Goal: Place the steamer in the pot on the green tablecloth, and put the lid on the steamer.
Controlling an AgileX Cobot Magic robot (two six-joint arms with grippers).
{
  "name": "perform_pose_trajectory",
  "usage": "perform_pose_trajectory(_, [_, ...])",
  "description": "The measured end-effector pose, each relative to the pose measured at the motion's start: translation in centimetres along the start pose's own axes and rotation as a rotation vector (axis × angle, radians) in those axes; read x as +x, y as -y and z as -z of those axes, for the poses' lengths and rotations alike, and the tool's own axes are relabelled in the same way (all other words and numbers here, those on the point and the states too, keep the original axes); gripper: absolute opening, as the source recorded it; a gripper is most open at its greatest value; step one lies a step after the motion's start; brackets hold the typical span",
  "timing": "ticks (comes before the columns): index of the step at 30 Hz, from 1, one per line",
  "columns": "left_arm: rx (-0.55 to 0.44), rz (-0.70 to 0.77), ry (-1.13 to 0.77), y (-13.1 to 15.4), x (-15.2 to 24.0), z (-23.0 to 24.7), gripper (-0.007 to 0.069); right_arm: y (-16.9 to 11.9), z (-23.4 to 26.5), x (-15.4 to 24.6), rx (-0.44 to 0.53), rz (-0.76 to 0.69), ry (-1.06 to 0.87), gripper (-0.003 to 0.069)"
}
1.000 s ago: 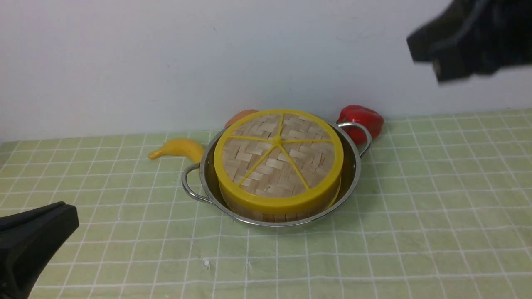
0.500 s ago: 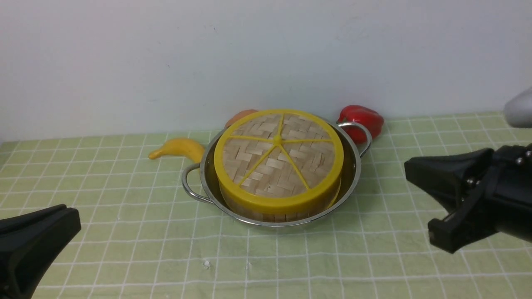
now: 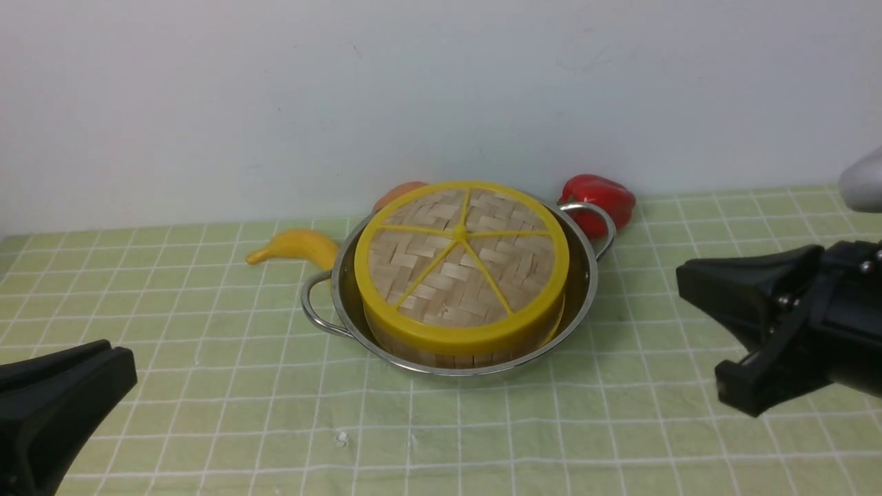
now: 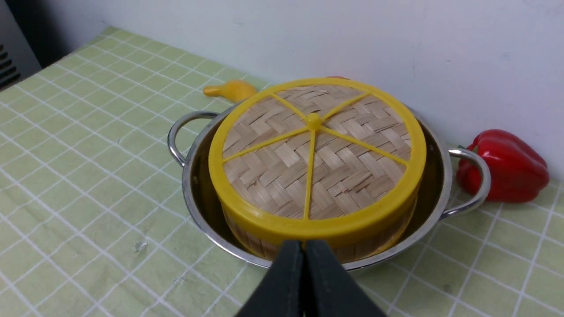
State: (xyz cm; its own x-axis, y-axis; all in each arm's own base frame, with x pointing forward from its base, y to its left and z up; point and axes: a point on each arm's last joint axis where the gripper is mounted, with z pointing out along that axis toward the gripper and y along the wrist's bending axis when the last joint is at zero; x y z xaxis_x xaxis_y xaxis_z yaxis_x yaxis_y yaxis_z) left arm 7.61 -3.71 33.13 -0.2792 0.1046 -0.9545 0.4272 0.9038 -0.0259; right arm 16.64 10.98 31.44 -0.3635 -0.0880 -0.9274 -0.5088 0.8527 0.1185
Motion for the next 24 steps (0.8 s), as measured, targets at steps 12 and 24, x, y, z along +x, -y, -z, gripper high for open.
perform_pose_trajectory(12, [0.0, -0.003, 0.0, 0.0, 0.0, 0.0, 0.0093, 6.1, 6.7, 5.7, 0.395, -0.176, 0.183, 0.0076])
perform_pose_trajectory(24, [0.0, -0.003, 0.0, 0.0, 0.0, 0.0, 0.0109, 5.6, 9.9, 14.0, 0.526, -0.142, 0.498, 0.0139])
